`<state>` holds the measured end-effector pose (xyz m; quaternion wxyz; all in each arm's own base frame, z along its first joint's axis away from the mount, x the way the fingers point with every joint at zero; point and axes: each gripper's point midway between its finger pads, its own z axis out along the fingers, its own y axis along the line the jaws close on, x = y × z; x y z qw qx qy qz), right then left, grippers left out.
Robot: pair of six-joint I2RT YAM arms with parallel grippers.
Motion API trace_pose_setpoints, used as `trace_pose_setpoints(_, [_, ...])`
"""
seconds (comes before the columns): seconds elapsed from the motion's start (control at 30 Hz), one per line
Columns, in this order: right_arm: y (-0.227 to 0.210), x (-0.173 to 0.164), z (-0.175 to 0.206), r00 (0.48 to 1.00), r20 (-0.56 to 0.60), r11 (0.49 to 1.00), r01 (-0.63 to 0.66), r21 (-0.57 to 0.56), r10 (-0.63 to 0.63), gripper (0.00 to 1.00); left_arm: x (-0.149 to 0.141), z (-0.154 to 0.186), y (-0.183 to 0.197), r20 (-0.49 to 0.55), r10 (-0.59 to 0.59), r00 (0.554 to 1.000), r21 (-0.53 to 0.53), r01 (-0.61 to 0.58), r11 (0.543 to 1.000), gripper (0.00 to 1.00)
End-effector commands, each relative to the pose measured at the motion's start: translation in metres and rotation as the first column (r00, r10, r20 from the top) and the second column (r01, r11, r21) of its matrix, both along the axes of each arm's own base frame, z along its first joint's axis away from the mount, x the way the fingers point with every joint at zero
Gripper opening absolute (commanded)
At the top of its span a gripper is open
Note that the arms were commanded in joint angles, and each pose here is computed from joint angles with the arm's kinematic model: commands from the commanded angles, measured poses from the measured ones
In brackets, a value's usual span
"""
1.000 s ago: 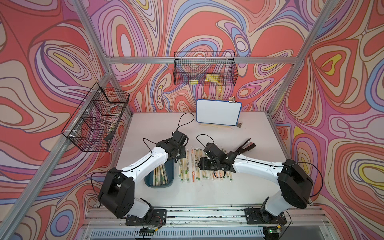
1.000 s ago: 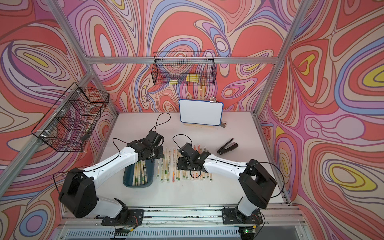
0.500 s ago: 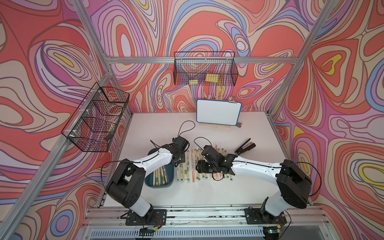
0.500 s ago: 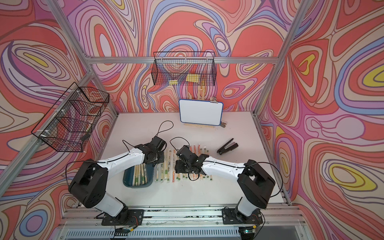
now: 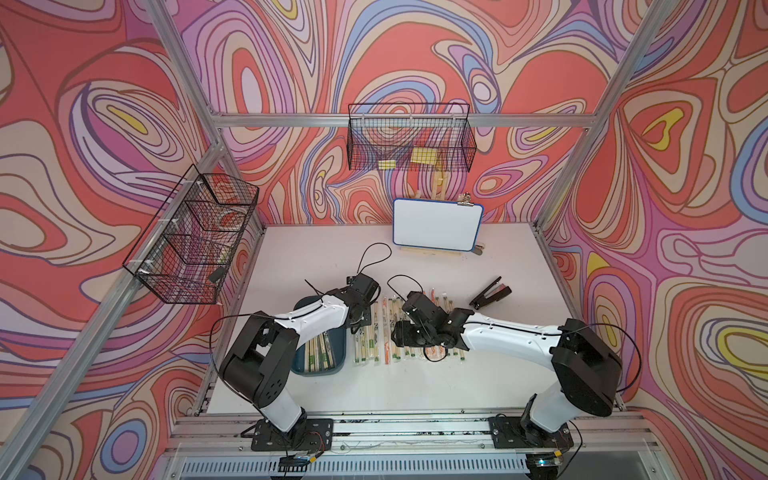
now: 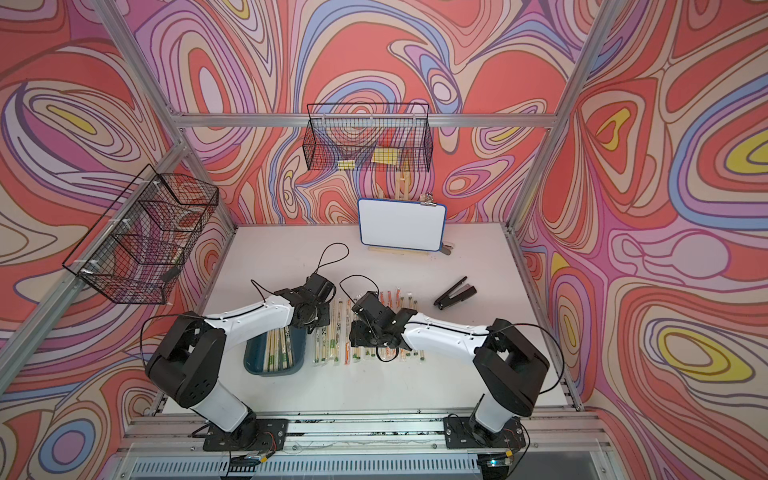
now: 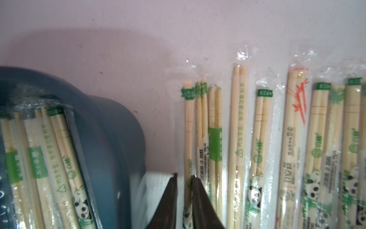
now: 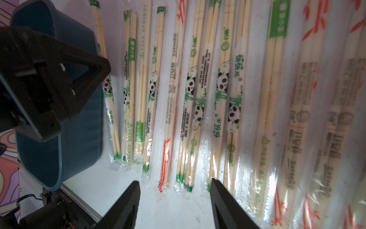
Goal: Take the paired disposable chopsticks out of the storage box
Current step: Place the paired disposable chopsticks at the center of the board.
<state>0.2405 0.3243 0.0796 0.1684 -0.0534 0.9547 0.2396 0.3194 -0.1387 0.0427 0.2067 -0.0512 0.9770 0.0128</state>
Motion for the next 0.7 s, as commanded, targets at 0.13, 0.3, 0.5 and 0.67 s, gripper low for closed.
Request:
trace_pose_setpoints(0.13, [0.004, 0.001, -0.001, 1.0, 0.004, 1.0, 0.001, -0.002, -0.001, 0.62, 0.004, 0.012, -0.001, 0.022, -0.012, 1.0, -0.014, 0.013, 1.0, 0.35])
trace_pose_setpoints(0.3, [0.007, 0.0, -0.001, 1.0, 0.003, 1.0, -0.004, -0.001, 0.004, 0.62, 0.005, 0.042, -0.005, 0.084, -0.013, 0.996, -0.071, 0.019, 0.997, 0.37])
trace_pose_setpoints(0.5, [0.017, -0.001, 0.0, 1.0, 0.007, 1.0, -0.021, 0.0, 0.021, 0.62, 0.001, 0.076, 0.012, 0.135, 0.057, 0.989, -0.113, -0.042, 0.993, 0.4])
trace_pose_setpoints(0.67, [0.031, -0.005, -0.001, 0.999, 0.007, 0.999, -0.05, 0.002, 0.05, 0.62, -0.01, 0.083, 0.052, 0.125, 0.179, 0.976, -0.119, -0.165, 0.979, 0.4])
